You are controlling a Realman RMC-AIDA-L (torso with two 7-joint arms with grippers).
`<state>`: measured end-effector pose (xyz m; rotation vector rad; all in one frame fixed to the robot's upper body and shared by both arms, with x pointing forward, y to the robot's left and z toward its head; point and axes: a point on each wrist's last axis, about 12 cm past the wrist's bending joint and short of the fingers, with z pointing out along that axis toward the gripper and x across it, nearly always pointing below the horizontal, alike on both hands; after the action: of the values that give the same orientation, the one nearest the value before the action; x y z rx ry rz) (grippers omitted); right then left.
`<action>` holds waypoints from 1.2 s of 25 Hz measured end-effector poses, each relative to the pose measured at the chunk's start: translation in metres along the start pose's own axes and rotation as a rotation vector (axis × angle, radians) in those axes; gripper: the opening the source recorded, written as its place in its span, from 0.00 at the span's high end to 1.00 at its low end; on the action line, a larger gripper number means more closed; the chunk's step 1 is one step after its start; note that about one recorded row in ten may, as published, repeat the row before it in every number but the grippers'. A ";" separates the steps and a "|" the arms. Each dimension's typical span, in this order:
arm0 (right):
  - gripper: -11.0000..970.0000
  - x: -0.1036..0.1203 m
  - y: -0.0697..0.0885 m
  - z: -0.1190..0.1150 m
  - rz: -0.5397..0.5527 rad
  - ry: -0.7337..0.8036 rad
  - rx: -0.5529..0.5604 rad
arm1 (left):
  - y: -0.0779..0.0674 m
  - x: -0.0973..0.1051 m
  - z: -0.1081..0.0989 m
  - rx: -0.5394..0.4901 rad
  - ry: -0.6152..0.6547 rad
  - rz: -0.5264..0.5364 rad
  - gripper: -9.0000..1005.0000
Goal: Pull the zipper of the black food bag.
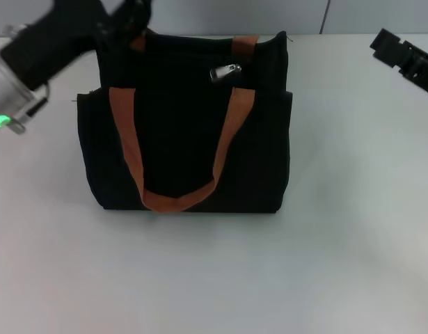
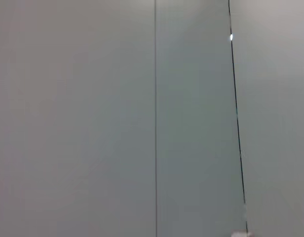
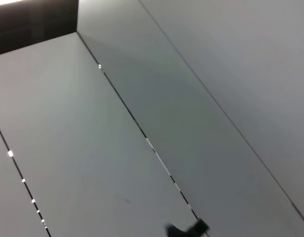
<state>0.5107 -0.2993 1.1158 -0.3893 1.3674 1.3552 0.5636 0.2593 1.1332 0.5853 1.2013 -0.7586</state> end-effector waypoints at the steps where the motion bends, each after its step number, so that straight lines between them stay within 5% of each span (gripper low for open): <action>1: 0.50 0.002 0.001 0.001 -0.027 -0.002 -0.003 | 0.001 -0.003 -0.002 0.000 -0.014 -0.007 0.55; 6: 0.50 0.013 0.004 0.002 -0.158 -0.017 -0.004 | -0.004 -0.019 -0.022 0.052 -0.119 -0.033 0.43; 13: 0.50 0.030 0.008 0.000 -0.282 -0.026 -0.007 | -0.039 -0.019 -0.067 0.215 -0.188 -0.057 0.29; 17: 0.50 0.038 0.008 0.005 -0.300 0.078 -0.056 | -0.063 -0.006 -0.107 0.273 -0.088 -0.024 0.23; 22: 0.50 0.048 0.009 0.008 -0.359 0.167 -0.097 | -0.067 0.010 -0.131 0.248 0.057 -0.074 0.22; 30: 0.50 0.070 0.015 0.019 -0.387 0.307 -0.215 | -0.077 0.028 -0.131 0.339 0.207 -0.085 0.22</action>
<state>0.4832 -0.2475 1.0697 -0.9886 1.3073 1.1490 0.4294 0.3045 1.0706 0.9141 1.3027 -1.0030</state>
